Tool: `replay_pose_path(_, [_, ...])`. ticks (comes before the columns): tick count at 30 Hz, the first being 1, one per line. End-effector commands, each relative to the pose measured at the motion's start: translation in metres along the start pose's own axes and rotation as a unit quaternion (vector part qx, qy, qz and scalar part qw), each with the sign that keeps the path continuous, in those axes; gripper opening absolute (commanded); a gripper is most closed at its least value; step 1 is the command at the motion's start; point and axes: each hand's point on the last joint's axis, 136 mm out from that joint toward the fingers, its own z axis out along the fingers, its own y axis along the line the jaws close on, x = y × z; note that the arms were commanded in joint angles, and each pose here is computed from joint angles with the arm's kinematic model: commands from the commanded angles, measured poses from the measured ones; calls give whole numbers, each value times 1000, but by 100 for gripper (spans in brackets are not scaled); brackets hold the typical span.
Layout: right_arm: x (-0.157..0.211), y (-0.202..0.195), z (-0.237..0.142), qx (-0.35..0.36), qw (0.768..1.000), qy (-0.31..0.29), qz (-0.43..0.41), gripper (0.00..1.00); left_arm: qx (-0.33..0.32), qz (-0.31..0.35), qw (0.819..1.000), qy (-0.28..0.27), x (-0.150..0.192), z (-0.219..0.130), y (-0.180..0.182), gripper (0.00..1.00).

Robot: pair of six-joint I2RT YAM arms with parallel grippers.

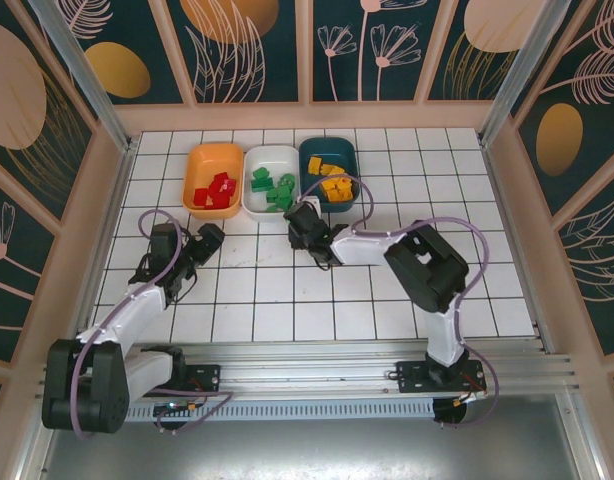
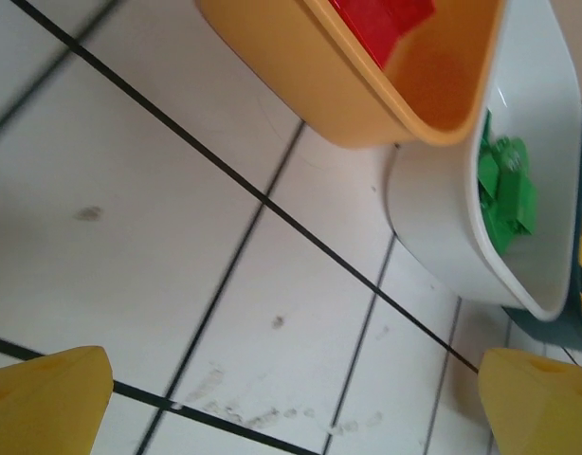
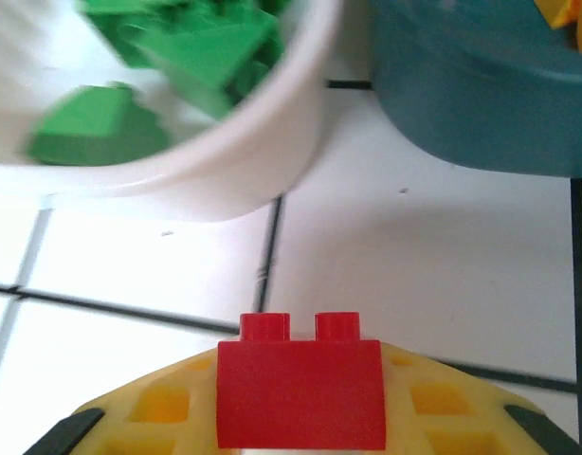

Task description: Sort the legos into containers by color

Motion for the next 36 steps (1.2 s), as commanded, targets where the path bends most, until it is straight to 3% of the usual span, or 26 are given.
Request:
replay_pose_path(1, [-46, 38, -41, -62, 996, -65, 5, 26, -58, -47, 992, -101, -30, -22, 22, 99])
replay_pose_path(5, [-61, 83, -31, -115, 991, -63, -13, 25, -81, -98, 977, -172, -44, -46, 41, 99])
replay_pose_path(8, [-76, 121, -11, -151, 986, -63, -31, 25, -112, -123, 967, -191, -45, -58, 59, 99])
replay_pose_path(14, [-94, 177, 22, -192, 975, -74, -79, 25, -123, -104, 974, -159, -36, -58, 65, 99])
replay_pose_path(18, [-107, 188, 46, -189, 976, -80, -78, 27, -98, -93, 982, -136, -31, -50, 54, 98])
replay_pose_path(21, [-114, 189, 60, -178, 979, -68, -79, 52, -75, -84, 987, -117, -31, -44, 42, 98])
replay_pose_path(25, [-130, 193, 42, -177, 976, -86, -89, 64, -54, -57, 992, -99, -32, -40, 27, 99])
replay_pose_path(30, [-143, 184, 3, -170, 974, -110, -100, 65, -29, -32, 993, -111, -43, -47, 7, 99])
replay_pose_path(36, [-148, 154, -89, -193, 959, -180, -101, 66, 31, -3, 986, -166, -75, -83, -38, 98])
